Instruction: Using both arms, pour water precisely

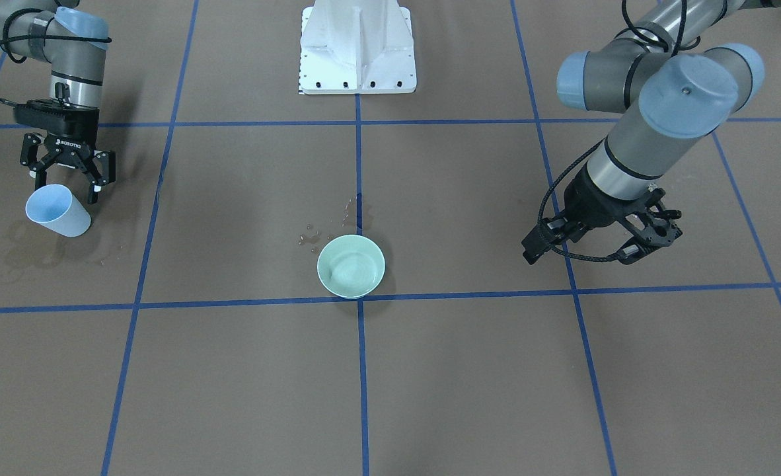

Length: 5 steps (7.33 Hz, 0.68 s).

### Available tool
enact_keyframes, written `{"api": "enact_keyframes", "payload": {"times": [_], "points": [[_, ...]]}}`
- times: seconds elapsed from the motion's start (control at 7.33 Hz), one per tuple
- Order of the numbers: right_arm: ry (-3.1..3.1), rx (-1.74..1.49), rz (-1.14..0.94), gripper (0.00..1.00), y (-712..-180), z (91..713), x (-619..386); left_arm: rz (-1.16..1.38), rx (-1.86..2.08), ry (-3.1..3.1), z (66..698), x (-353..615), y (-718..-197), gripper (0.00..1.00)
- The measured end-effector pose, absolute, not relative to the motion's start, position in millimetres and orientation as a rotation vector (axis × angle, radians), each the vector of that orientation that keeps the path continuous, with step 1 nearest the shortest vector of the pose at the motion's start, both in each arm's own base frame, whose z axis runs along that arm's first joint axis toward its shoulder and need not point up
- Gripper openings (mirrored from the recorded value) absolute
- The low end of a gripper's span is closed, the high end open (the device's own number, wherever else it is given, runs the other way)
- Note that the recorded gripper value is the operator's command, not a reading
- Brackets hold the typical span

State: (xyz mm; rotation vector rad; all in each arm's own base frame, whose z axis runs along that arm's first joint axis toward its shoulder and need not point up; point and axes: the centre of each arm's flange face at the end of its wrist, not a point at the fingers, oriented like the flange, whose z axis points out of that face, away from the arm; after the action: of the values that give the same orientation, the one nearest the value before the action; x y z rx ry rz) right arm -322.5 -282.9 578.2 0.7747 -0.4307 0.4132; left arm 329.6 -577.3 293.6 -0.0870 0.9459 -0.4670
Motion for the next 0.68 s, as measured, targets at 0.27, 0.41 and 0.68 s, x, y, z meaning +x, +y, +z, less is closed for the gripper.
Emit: {"api": "enact_keyframes", "payload": {"times": [0.27, 0.41, 0.68], "points": [[-0.423, 0.783, 0.407, 0.97, -288.8, 575.4, -321.9, -0.465, -0.089, 0.944, 294.4, 331.6, -576.4, 1.0], [-0.422, 0.787, 0.405, 0.97, -291.2, 573.4, -323.6, -0.467, -0.086, 0.938, 297.4, 332.1, -575.9, 1.0], [-0.421, 0.789, 0.404, 0.97, -293.5, 574.0, -327.2, -0.473, -0.075, 0.922, 306.2, 332.8, -573.8, 1.0]]}}
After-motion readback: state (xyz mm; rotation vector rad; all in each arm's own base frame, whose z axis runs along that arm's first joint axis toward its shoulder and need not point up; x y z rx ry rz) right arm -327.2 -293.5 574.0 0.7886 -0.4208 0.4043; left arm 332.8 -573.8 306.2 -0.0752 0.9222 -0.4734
